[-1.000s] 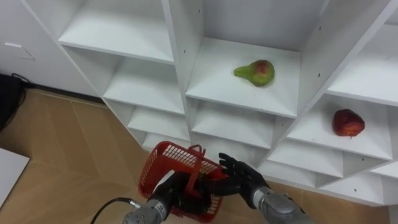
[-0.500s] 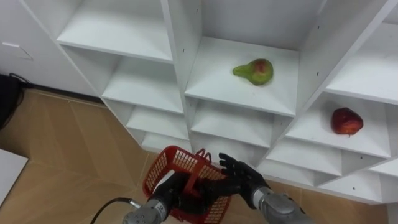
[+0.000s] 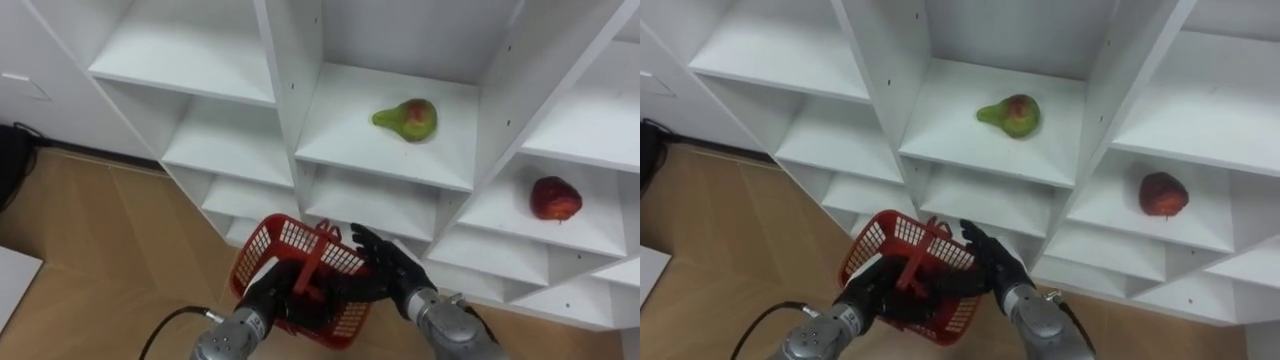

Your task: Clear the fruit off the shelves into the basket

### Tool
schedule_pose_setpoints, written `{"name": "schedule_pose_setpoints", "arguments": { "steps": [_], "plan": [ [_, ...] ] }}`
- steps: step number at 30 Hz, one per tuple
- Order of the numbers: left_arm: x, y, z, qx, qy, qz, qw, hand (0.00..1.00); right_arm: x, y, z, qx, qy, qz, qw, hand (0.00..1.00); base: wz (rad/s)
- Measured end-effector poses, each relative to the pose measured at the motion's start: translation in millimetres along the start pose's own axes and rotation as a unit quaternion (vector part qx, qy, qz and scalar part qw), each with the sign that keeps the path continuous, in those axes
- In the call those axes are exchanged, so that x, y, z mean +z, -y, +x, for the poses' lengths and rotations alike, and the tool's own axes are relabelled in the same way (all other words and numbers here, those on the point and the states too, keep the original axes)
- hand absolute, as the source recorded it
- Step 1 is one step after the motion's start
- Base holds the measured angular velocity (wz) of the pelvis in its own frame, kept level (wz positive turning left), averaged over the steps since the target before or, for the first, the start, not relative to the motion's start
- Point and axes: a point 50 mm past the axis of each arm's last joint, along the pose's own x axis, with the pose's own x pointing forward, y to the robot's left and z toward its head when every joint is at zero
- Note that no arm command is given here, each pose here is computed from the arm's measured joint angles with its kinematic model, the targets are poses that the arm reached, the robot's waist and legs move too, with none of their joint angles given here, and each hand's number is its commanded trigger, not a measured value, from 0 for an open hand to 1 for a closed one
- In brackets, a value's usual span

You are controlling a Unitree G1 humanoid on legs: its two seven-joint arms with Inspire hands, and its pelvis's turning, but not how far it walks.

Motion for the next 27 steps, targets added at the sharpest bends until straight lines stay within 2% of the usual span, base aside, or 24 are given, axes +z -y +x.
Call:
{"name": "schedule_pose_setpoints", "arguments": {
  "steps": [6, 14, 16, 27],
  "plan": [
    [-9, 0.6, -4.5, 0.006, -0.010, -0.012, 1.000, 1.00, -1, -4, -11, 0.000, 0.016, -0.054, 0.998, 0.00, -0.10],
    [-10, -7.6, -6.4, 0.030, -0.011, -0.017, 0.999, 1.00, 8, -2, -19, -0.010, 0.043, -0.142, 0.989, 0.00, -0.04],
    [-12, -10.6, -7.6, 0.037, -0.013, -0.023, 0.999, 1.00, 15, -2, -22, -0.008, 0.061, -0.178, 0.982, 0.00, -0.10],
    [-15, -24.9, -13.6, 0.067, -0.010, -0.031, 0.997, 1.00, 55, -9, -34, -0.008, 0.151, -0.251, 0.956, 0.00, -0.06]
  ]
}}
